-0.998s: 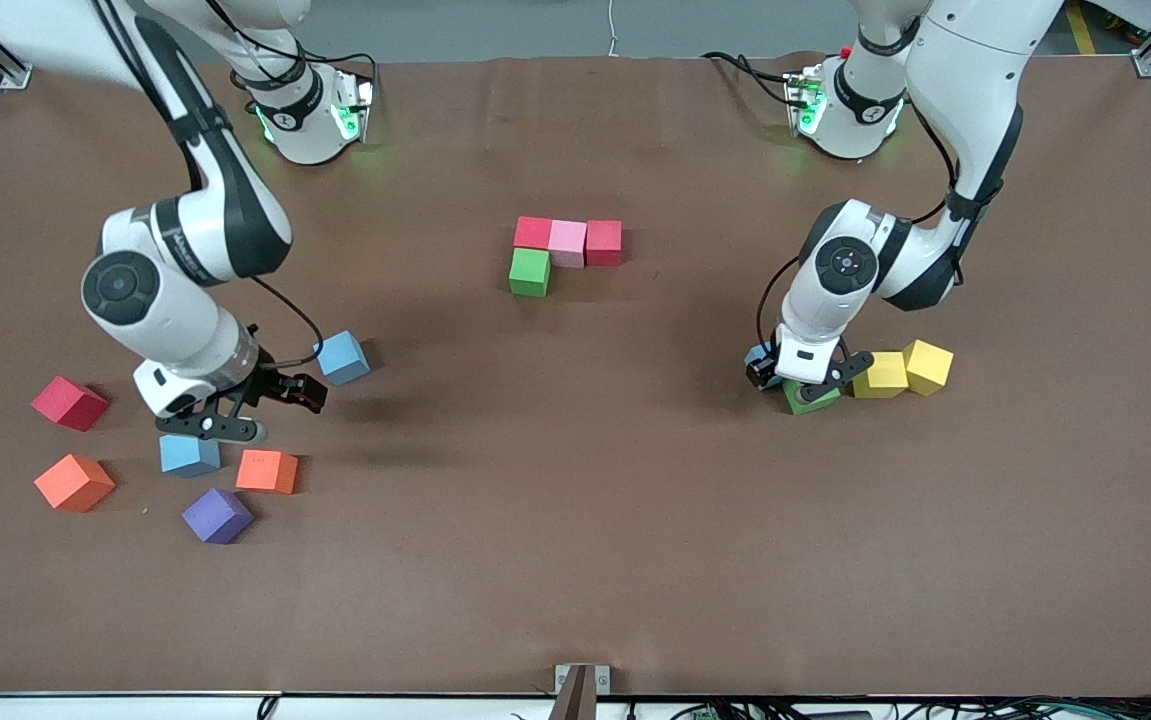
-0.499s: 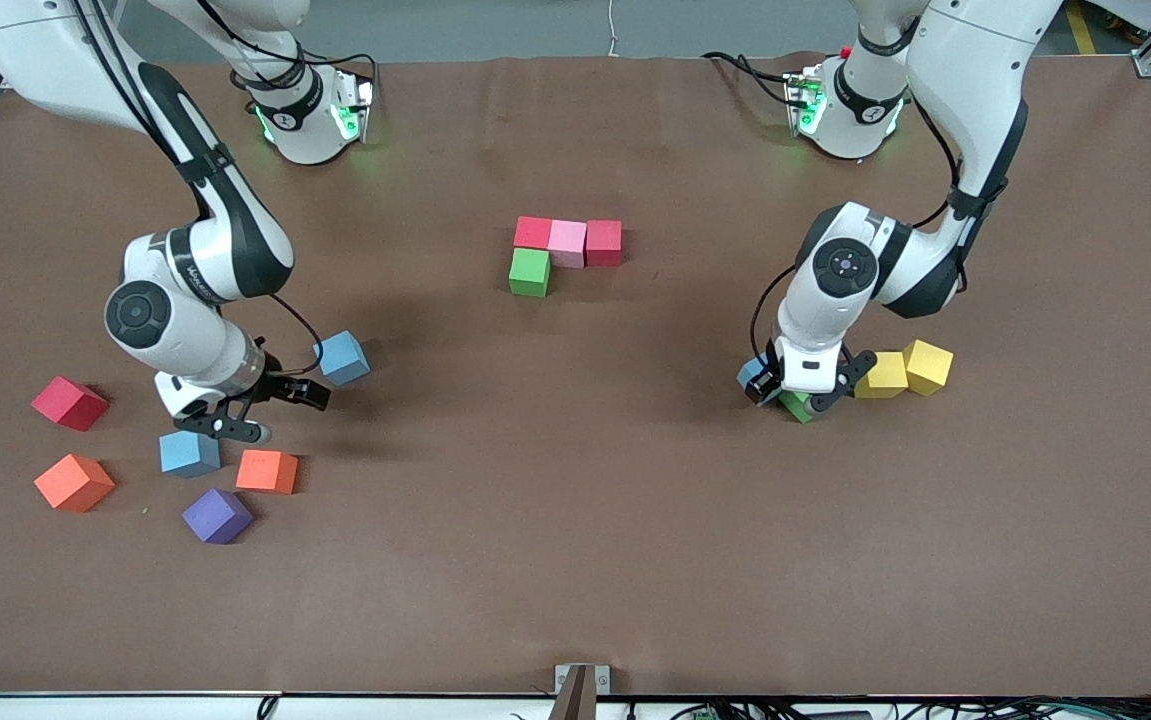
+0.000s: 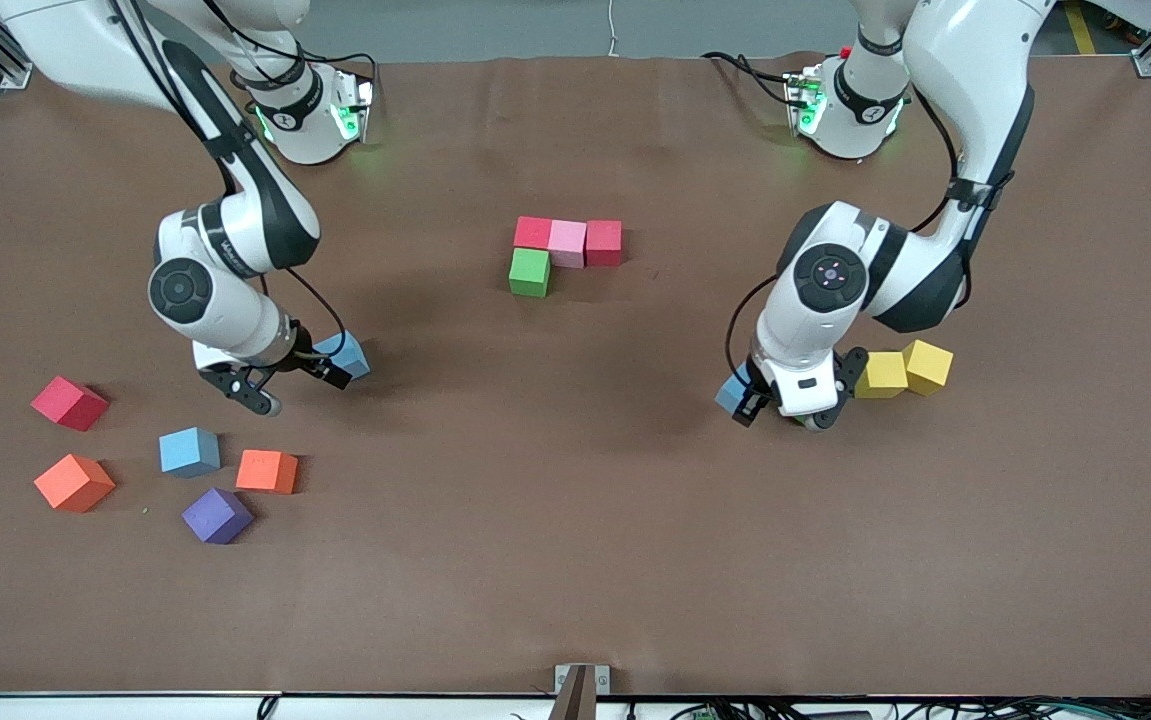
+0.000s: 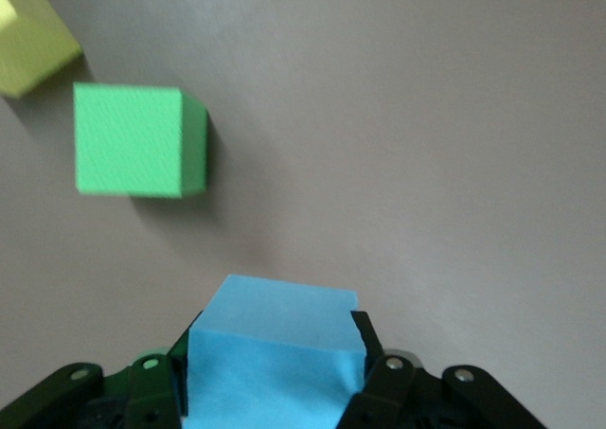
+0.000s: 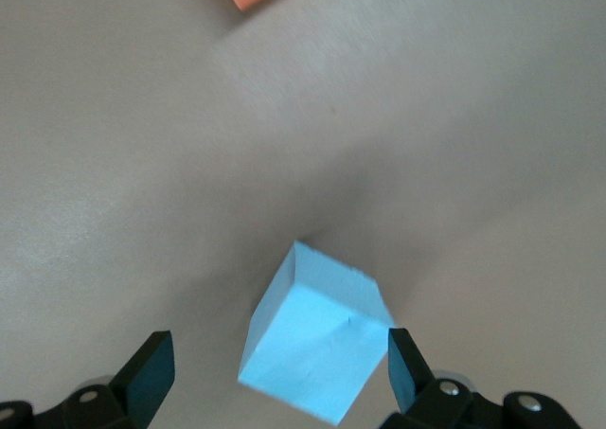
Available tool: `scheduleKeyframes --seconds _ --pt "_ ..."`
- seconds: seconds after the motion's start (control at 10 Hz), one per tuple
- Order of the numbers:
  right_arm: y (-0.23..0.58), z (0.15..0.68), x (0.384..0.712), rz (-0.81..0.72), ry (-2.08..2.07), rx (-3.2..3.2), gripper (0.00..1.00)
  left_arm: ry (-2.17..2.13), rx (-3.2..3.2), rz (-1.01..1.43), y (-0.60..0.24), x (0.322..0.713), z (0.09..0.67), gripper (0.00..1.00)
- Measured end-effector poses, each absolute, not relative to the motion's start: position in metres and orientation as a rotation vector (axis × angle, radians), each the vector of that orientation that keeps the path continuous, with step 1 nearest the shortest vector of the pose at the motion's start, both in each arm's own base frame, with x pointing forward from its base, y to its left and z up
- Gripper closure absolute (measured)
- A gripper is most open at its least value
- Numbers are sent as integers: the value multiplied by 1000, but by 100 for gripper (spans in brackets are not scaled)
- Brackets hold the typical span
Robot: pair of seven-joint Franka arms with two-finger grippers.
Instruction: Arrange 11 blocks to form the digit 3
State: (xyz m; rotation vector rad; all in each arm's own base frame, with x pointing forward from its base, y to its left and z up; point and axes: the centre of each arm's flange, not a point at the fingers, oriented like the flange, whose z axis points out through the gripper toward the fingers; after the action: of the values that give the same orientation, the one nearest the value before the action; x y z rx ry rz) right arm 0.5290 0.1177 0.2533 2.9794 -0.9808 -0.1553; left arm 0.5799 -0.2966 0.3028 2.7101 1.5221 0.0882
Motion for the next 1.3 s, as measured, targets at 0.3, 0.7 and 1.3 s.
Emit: scheduleKeyframes --seconds 0.3,0.7,1.3 --pt "127 252 518 -111 -1276 2887 0 1671 2585 72 -329 588 300 38" --pt "128 226 491 -50 -1462 2850 0 1787 2443 26 -373 590 303 38" --pt "127 230 489 -50 -1521 2806 0 2071 2282 -36 -398 575 291 38"
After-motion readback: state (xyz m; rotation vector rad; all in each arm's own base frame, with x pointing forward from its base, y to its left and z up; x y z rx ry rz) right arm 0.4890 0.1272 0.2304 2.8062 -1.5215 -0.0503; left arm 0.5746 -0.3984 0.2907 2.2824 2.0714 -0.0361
